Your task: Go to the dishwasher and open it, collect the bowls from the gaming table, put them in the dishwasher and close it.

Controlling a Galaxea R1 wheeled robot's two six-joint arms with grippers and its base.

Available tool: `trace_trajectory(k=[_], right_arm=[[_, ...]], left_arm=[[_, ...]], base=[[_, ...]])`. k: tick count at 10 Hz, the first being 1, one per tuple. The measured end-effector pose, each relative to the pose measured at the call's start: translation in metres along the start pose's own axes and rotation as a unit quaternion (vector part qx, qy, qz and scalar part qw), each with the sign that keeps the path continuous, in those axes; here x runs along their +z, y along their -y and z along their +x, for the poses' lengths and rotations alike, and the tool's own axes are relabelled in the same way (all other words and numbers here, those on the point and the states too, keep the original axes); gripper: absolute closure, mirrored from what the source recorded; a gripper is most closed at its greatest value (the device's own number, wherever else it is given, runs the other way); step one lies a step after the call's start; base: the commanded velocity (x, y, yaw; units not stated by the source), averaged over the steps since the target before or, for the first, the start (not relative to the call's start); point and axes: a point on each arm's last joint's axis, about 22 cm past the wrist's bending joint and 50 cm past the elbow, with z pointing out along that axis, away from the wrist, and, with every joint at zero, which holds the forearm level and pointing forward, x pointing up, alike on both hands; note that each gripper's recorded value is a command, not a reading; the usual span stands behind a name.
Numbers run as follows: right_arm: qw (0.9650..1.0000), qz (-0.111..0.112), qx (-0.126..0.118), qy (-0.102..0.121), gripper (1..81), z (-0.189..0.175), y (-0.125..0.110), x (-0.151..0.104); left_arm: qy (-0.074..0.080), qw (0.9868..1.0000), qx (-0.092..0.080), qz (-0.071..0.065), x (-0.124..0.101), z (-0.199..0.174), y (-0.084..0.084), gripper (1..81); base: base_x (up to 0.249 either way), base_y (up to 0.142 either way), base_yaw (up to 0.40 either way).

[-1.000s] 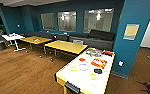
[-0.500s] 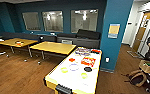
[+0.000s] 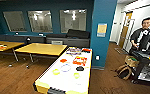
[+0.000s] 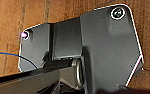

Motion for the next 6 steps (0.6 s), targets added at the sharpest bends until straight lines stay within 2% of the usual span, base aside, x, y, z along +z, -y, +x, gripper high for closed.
trace_trajectory(k=[6], right_arm=[[1.0, 0.0, 0.0, -0.001, 1.0, 0.0018, 0.0003, 0.0002]], left_arm=[[0.001, 1.0, 0.0, 0.0, 0.0, -0.0016, -0.0005, 1.0]], base=[[0.0, 0.0, 0.0]])
